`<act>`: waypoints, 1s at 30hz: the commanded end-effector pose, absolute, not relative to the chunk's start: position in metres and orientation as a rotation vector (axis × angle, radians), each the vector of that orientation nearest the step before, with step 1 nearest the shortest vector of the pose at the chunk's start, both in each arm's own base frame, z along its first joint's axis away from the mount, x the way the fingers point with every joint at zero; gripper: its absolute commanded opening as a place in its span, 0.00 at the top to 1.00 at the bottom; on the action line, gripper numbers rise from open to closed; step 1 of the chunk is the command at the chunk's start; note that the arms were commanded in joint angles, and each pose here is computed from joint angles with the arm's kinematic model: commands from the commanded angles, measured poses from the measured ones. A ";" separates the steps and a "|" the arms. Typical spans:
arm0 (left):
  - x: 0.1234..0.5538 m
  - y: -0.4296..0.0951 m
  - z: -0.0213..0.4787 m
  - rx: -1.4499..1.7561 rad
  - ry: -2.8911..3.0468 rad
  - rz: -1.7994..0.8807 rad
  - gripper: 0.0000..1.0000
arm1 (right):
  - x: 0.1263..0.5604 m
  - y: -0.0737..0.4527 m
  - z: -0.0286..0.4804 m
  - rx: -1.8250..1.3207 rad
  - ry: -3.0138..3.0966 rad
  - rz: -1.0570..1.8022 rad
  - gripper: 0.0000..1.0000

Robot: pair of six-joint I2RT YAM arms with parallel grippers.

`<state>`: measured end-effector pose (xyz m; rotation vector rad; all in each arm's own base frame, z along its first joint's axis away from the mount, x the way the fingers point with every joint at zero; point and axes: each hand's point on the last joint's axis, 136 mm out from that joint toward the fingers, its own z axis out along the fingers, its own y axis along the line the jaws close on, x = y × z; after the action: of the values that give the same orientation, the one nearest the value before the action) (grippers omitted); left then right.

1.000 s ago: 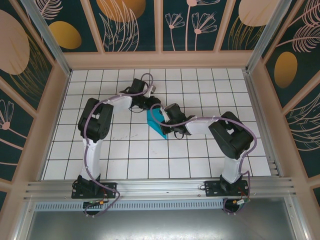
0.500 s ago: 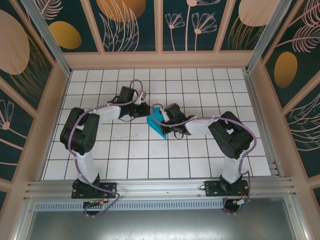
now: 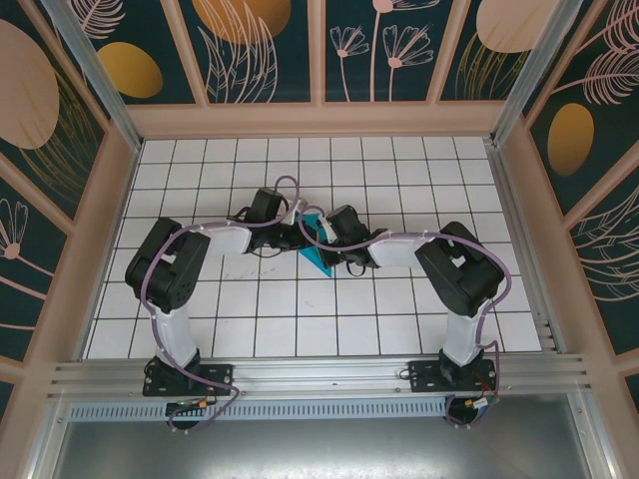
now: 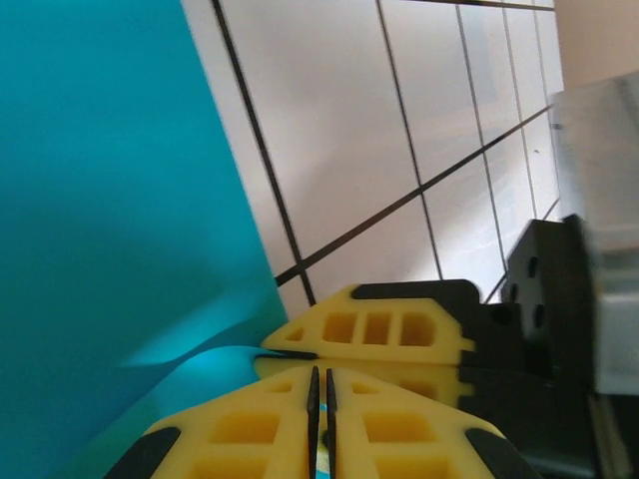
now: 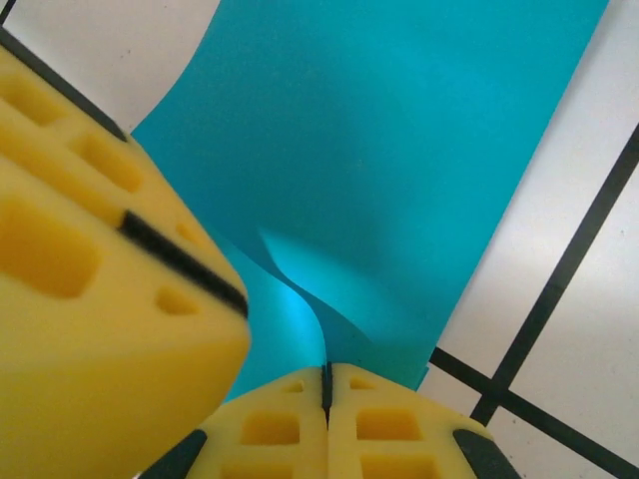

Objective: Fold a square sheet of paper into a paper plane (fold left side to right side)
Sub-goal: Third fold the triangle at the center of the table.

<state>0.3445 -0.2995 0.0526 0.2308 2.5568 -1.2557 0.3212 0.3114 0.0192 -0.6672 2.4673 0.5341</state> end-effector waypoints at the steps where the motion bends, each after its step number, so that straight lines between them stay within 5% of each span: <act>1: 0.344 -0.296 0.035 0.196 2.587 -1.228 0.85 | 0.293 0.301 -0.017 -0.738 2.613 0.476 1.00; 20: 0.318 -0.267 -0.017 0.110 2.716 -1.075 0.86 | 0.311 0.308 0.004 -0.715 2.574 0.493 1.00; 30: 0.314 -0.261 -0.030 0.088 2.753 -1.030 0.87 | 0.348 0.293 0.074 -0.551 2.468 0.537 0.58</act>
<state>0.3286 -0.2843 0.0168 0.1709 2.6097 -1.1965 0.3473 0.2944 0.0424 -0.5850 2.5032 0.5031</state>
